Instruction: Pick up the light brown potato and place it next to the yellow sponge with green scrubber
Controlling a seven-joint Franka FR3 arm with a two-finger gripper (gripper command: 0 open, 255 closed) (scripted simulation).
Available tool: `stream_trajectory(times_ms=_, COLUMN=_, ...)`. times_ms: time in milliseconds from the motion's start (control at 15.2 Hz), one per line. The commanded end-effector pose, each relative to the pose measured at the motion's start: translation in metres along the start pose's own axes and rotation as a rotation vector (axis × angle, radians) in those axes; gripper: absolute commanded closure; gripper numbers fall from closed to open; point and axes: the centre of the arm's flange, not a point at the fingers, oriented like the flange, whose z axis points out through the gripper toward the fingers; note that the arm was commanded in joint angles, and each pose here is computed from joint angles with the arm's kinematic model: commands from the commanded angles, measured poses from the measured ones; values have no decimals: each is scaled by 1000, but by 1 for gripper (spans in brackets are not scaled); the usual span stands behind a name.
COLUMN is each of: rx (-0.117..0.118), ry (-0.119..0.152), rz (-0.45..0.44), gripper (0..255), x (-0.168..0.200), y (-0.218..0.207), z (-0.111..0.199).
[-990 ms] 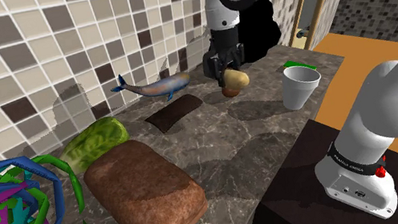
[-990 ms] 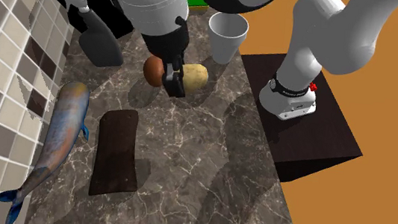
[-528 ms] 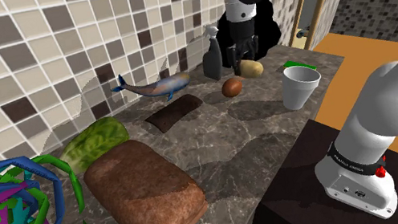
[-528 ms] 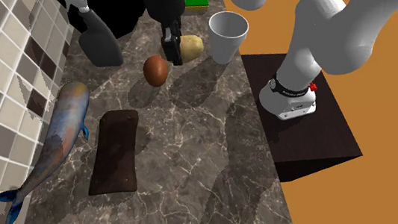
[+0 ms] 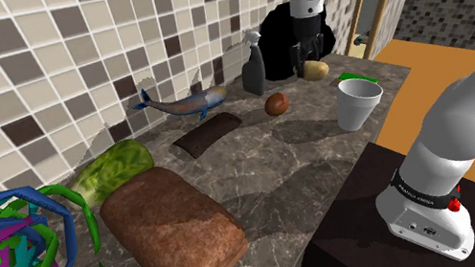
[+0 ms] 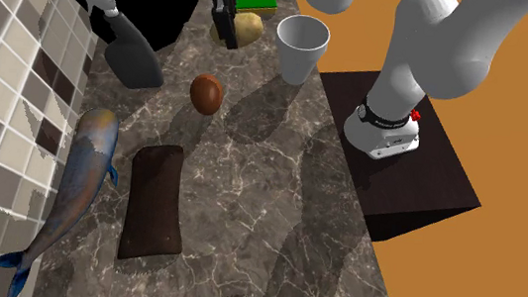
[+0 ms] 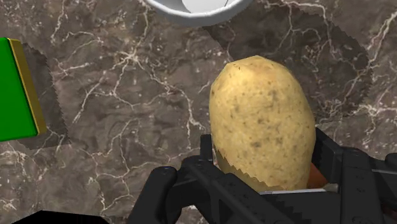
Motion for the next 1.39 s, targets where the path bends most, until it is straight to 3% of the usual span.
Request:
stream_trajectory(times_ms=0, rx=-1, ry=0, rz=-1, gripper=255, x=2, y=29, z=-1)
stream_trajectory(times_ms=1320, rx=-1, ry=0, rz=-1, gripper=255, x=27, y=292, z=6)
